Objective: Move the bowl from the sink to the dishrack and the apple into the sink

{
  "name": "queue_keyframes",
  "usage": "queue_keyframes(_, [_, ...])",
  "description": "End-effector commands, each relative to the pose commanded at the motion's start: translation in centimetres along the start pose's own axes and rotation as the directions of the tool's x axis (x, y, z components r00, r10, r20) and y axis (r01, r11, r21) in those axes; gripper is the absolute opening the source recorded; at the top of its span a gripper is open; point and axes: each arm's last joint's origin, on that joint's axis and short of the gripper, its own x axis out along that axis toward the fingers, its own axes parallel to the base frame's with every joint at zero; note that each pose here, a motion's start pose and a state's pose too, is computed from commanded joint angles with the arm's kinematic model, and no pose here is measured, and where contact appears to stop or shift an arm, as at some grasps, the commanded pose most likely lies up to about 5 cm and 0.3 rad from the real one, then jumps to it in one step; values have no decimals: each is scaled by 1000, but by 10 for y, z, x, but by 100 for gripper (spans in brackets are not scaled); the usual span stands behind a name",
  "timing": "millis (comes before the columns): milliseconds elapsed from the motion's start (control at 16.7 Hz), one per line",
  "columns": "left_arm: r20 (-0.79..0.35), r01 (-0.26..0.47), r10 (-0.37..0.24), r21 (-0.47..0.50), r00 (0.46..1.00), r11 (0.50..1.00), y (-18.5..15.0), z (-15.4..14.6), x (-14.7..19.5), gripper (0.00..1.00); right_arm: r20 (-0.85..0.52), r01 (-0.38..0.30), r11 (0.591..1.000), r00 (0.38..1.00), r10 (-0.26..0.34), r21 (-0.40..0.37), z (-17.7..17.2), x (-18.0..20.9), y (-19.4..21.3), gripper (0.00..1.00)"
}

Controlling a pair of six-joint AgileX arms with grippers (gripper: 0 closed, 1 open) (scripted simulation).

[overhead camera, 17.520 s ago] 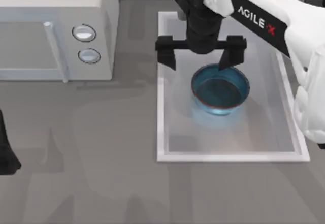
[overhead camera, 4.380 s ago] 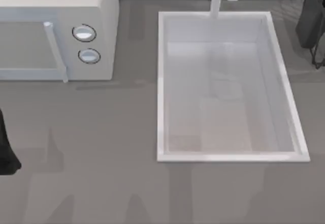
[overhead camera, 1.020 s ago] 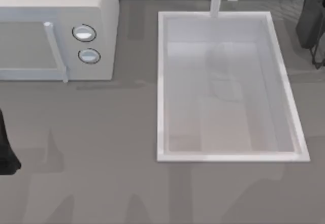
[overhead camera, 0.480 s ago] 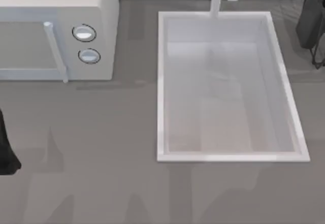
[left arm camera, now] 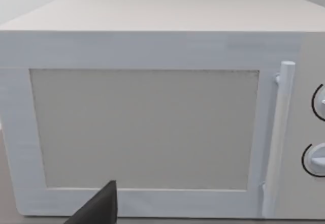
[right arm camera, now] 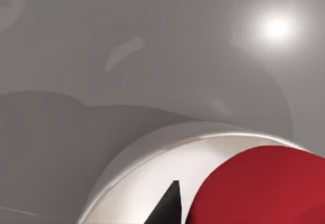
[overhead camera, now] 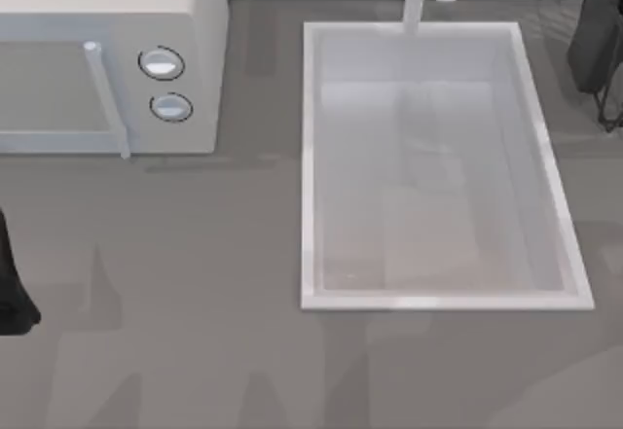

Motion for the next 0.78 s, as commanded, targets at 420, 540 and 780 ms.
queue_keyframes(420, [0,0,0,0,1000,1000,0,0,0,100,471,220,975,863,-182,-27,51,17,101,0])
queue_keyframes(540, [0,0,0,0,1000,1000,0,0,0,100,618,230,973,764,-186,9,55,13,138,0])
queue_keyframes(780, [0,0,0,0,1000,1000,0,0,0,100,841,140,987,522,-146,84,42,-5,204,0])
